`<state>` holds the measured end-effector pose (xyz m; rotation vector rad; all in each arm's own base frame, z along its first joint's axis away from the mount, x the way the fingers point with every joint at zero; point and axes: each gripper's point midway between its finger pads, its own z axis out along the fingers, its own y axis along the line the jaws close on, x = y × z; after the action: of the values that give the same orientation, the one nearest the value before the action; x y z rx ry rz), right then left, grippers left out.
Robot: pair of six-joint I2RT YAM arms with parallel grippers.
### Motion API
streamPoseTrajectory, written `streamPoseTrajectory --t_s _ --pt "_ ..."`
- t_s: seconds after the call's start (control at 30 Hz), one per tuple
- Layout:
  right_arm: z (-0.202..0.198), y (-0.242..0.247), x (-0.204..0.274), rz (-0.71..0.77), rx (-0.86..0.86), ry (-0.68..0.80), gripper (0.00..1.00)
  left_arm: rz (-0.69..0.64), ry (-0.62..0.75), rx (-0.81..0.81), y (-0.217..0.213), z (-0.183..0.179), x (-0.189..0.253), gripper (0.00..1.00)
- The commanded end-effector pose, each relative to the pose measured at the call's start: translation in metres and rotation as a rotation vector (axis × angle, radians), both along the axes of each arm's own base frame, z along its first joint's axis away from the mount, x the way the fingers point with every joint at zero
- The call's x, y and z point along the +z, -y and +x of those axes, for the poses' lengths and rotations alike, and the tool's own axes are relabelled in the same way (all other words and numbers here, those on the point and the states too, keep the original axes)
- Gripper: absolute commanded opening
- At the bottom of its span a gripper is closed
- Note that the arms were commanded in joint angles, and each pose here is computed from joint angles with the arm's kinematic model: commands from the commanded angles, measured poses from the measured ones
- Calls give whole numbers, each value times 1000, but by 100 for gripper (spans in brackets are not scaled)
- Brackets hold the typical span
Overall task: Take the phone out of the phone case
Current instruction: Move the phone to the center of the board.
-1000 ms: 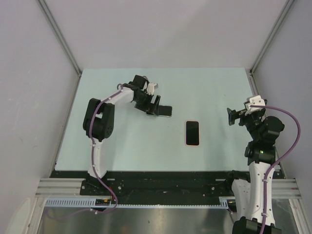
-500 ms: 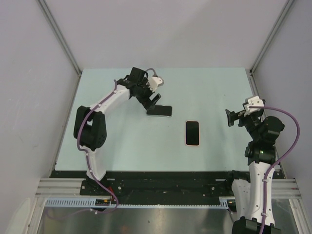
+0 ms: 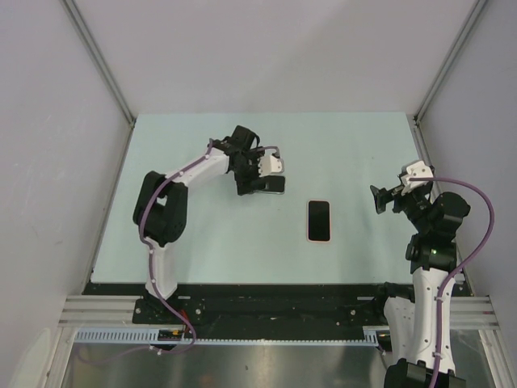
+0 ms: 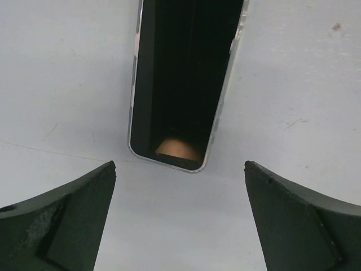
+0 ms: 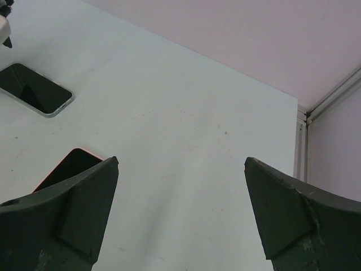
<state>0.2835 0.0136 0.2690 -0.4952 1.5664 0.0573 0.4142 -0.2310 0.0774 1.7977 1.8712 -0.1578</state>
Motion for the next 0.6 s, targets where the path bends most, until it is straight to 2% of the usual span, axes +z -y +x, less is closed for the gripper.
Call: streamPoseTrajectory --t_s 0.0,0.2,0.57 --pt "-1 -2 4 -17 20 17 98 17 44 -8 9 23 1 100" --pt "-2 -18 -6 -14 102 -18 97 -36 -5 -5 16 18 -4 100" --pt "-7 -21 -3 -21 124 -4 97 13 9 -6 20 42 -23 100"
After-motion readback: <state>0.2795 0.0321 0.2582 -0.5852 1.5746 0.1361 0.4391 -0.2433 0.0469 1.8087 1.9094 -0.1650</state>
